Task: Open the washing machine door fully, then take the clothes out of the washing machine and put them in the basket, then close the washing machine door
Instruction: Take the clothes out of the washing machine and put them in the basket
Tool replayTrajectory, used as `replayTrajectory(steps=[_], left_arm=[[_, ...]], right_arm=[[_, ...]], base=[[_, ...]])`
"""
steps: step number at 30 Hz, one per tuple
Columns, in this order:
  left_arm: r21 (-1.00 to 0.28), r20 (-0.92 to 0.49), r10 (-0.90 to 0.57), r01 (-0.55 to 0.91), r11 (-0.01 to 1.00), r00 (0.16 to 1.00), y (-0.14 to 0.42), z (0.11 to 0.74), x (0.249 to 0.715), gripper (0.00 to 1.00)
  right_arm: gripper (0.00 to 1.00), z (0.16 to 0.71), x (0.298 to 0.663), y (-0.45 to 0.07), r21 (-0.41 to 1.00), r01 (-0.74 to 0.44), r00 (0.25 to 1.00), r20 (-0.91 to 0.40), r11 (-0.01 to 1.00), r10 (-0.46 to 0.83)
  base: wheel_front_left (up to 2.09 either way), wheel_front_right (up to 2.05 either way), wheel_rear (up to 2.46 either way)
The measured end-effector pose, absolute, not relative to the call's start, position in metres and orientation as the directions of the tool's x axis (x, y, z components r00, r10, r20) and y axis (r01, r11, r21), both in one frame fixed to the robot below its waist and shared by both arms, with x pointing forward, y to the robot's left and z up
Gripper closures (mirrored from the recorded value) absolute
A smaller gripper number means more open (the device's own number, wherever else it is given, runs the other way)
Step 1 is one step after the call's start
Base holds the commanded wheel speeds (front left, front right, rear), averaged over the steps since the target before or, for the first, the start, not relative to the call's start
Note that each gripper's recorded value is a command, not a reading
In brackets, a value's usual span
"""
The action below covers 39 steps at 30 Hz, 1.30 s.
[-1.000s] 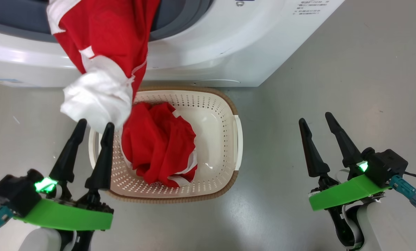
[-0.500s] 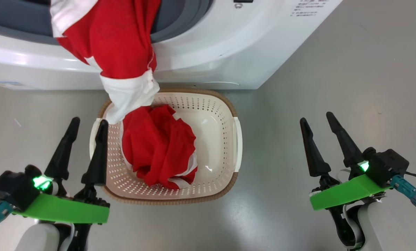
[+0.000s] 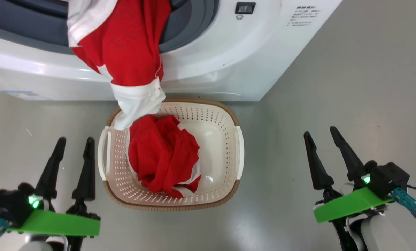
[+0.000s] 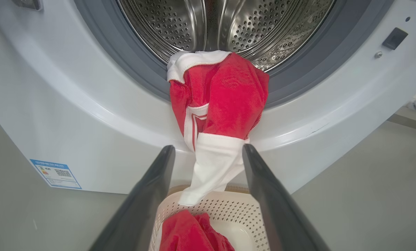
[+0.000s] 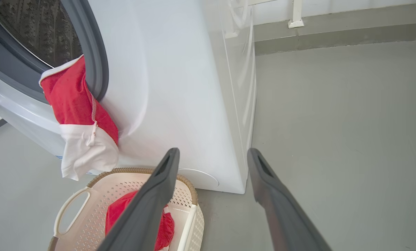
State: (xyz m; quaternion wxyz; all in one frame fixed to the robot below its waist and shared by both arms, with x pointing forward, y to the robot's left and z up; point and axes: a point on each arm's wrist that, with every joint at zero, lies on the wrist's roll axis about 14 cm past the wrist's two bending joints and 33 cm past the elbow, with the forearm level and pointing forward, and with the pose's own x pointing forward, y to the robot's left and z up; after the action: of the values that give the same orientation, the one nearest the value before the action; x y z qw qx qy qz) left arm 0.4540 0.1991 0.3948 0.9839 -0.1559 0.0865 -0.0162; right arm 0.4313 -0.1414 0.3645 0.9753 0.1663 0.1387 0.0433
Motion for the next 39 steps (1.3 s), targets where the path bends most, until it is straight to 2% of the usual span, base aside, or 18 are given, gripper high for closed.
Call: replayTrajectory(steps=[10,22,39], left_arm=[[-0.275,-0.195,-0.006,-0.048,0.960,0.981,0.213,0.395,0.427,0.00],[-0.276,-0.198,-0.034,-0.022,0.961,0.980,0.204,0.393,0.428,0.00],[-0.261,-0.096,-0.239,0.207,0.943,0.966,0.163,0.419,0.539,0.00]], right_arm=[[0.00,0.372,0.413,-0.151,0.326,-0.012,0.960,-0.262,0.945,0.102],[0.00,0.370,0.411,-0.154,0.324,-0.002,0.959,-0.267,0.946,0.094],[0.00,0.353,0.428,-0.143,0.340,-0.022,0.950,-0.285,0.940,0.126]], base=[[0.00,0.00,0.00],[0.00,0.00,0.00],[0.00,0.00,0.00]])
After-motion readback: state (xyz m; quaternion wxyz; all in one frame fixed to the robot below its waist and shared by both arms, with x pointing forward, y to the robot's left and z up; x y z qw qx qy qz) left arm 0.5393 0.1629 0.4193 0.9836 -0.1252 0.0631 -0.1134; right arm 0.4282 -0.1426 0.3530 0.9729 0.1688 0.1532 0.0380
